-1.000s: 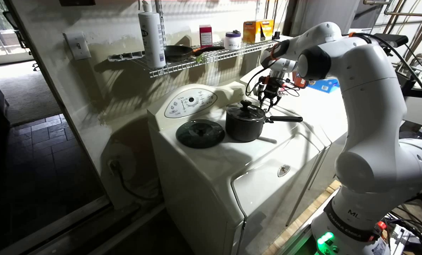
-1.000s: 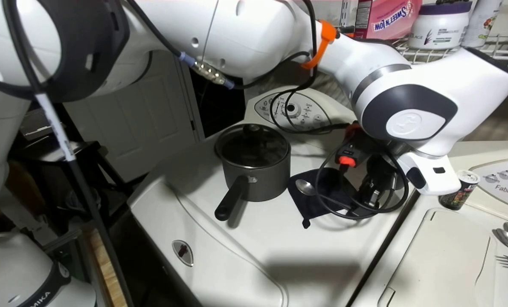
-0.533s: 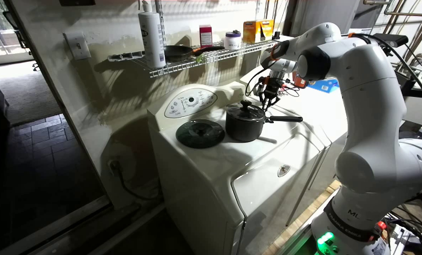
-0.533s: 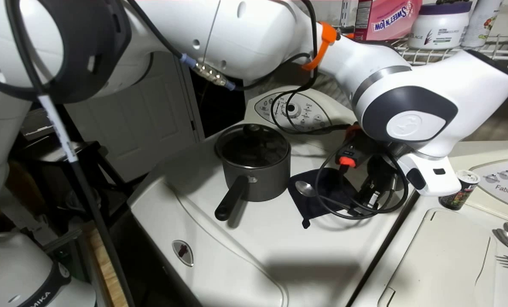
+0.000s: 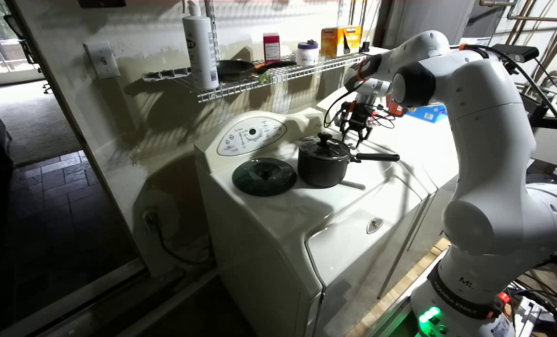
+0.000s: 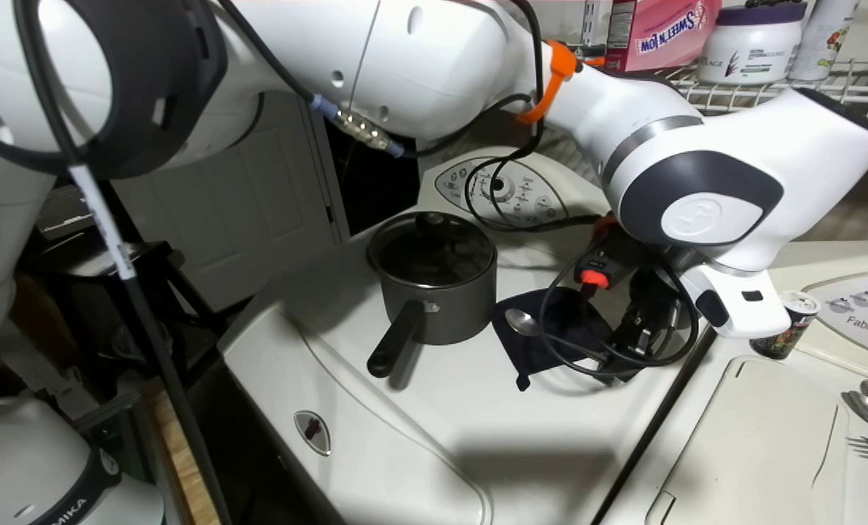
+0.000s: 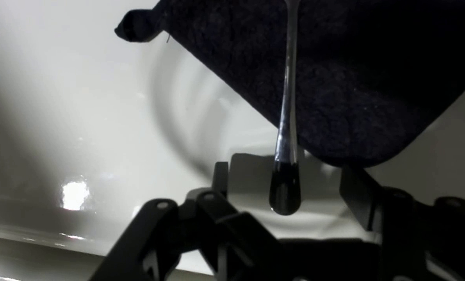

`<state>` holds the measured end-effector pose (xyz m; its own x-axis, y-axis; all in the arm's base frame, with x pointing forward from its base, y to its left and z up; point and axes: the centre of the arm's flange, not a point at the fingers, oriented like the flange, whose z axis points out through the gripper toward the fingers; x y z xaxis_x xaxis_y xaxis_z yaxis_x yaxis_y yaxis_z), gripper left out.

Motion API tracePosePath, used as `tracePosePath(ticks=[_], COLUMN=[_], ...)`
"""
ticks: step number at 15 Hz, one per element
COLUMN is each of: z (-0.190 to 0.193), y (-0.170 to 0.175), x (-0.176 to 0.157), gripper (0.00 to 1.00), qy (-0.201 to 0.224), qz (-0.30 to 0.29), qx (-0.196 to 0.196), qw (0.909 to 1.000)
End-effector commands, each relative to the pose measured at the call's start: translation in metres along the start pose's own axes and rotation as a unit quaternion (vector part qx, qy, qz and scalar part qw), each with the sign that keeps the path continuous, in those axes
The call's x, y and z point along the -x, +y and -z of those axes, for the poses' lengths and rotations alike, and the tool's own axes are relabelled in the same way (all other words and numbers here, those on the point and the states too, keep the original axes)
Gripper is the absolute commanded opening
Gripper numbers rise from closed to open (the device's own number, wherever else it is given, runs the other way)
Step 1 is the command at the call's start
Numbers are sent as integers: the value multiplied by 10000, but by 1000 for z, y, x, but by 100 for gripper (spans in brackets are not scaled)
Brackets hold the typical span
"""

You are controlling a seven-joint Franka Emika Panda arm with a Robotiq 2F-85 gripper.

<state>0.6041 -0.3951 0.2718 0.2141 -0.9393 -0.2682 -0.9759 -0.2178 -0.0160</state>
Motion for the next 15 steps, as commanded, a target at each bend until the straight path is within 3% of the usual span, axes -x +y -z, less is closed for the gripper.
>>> tracePosePath(ticks=[1,3,11,15], z=[-2,-3,0,1], y=[-10,-11,-15,-14], x=[-10,-12,-13,-11], gripper=[78,55,2,5], qy=[115,120,192,210], qz=[-102,-122,-209,-218], qx=[45,62,121,182], qw=[9999,9998,9995,9994])
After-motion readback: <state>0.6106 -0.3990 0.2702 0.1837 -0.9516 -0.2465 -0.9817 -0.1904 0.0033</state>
